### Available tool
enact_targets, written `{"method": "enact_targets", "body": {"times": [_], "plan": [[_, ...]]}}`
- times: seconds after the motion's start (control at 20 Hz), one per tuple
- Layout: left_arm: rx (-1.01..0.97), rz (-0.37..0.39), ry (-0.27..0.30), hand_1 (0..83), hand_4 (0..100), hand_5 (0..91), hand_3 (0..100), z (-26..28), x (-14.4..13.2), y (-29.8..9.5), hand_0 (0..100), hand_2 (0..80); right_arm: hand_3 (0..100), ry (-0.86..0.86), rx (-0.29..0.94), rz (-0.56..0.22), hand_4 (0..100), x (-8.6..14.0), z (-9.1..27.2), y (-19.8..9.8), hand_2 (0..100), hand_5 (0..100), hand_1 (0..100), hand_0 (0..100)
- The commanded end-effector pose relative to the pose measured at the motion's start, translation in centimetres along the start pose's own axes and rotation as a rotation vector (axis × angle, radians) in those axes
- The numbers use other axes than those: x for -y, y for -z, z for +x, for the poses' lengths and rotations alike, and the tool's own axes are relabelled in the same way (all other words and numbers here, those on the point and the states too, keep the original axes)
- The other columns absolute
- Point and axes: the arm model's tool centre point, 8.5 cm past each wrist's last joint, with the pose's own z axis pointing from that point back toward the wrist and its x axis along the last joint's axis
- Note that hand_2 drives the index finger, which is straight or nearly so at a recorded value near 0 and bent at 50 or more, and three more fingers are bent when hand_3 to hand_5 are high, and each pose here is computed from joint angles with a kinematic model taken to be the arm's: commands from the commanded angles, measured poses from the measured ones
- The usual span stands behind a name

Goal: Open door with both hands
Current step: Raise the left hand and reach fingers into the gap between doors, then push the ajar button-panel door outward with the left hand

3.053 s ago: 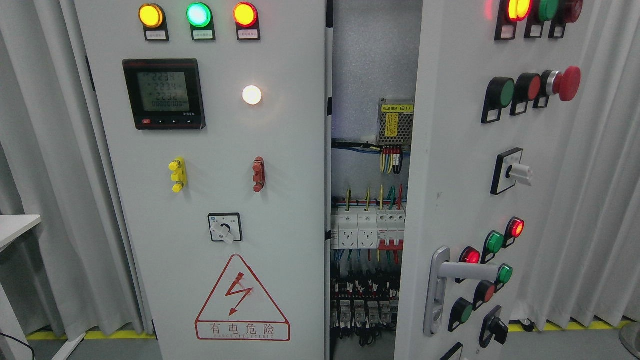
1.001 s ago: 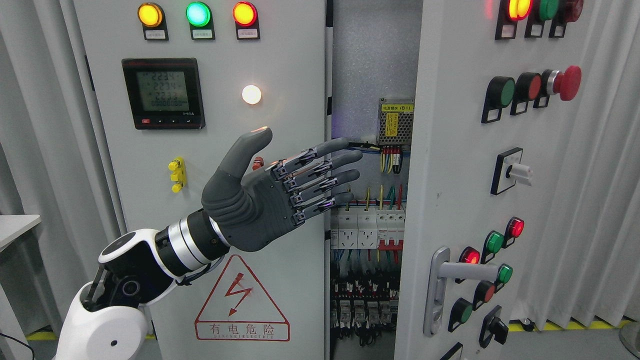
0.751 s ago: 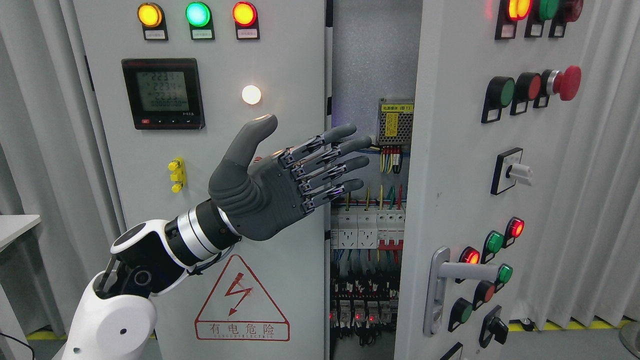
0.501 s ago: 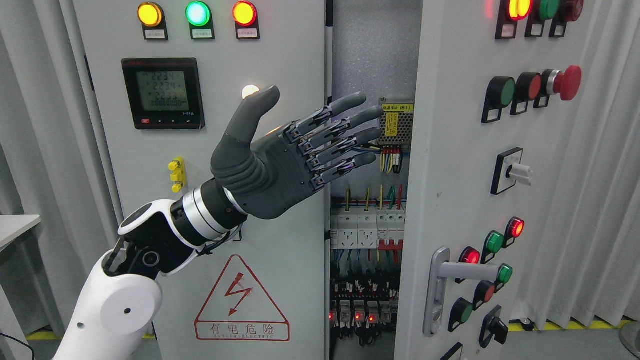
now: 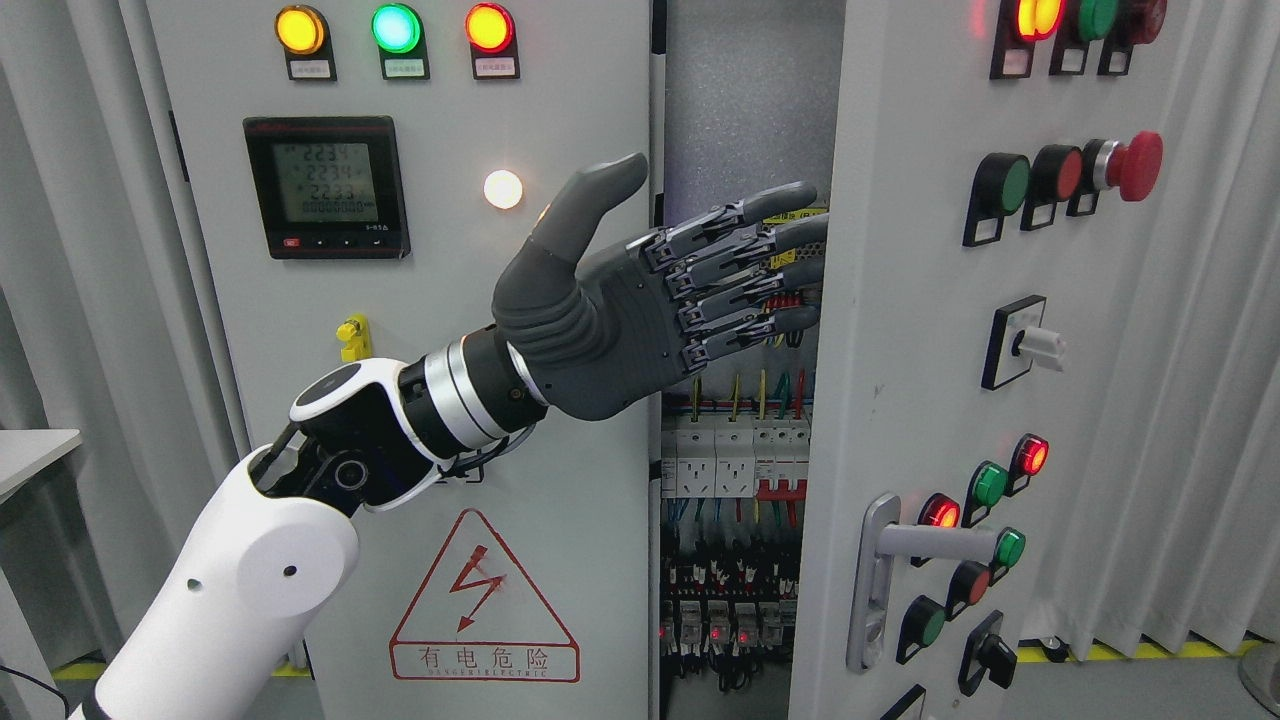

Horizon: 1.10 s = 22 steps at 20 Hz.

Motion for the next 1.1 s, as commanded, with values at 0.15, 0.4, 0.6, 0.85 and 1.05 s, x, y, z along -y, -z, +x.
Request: {"method": "enact_targets", "body": {"times": [0.15, 0.4, 0.6, 0.85, 1.05], "plan": [[-0.217, -0.012, -0.055, 0.0, 3, 0.0, 3, -5.4, -0.6, 1.8, 29, 2.8, 0, 0.001, -0.003, 0.001, 0, 0.2, -0.2, 0.0, 0, 0, 0, 22], [-0.264, -0.022, -0.058, 0.0, 3, 0.0, 3, -6.6, -0.3, 2.2, 29, 2.9, 0, 0.001, -0.003, 0.001, 0, 0.2, -0.2, 0.0, 0, 0, 0, 22], [-0.267, -0.031, -0.053, 0.0, 3, 0.0, 3, -6.3, -0.1, 2.5, 29, 2.8, 0, 0.001, -0.003, 0.001, 0, 0.2, -0.2, 0.0, 0, 0, 0, 22], [-0.272, -0.057, -0.048, 0.0, 3, 0.0, 3, -6.1, 0.6, 3.0, 29, 2.8, 0, 0.001, -0.003, 0.001, 0, 0.2, -0.2, 0.0, 0, 0, 0, 22], [-0.273, -0.120, -0.038, 0.0, 3, 0.0, 3, -6.0, 2.5, 3.7, 29, 2.8, 0, 0.001, -0.003, 0.001, 0, 0.2, -0.2, 0.0, 0, 0, 0, 22]]}}
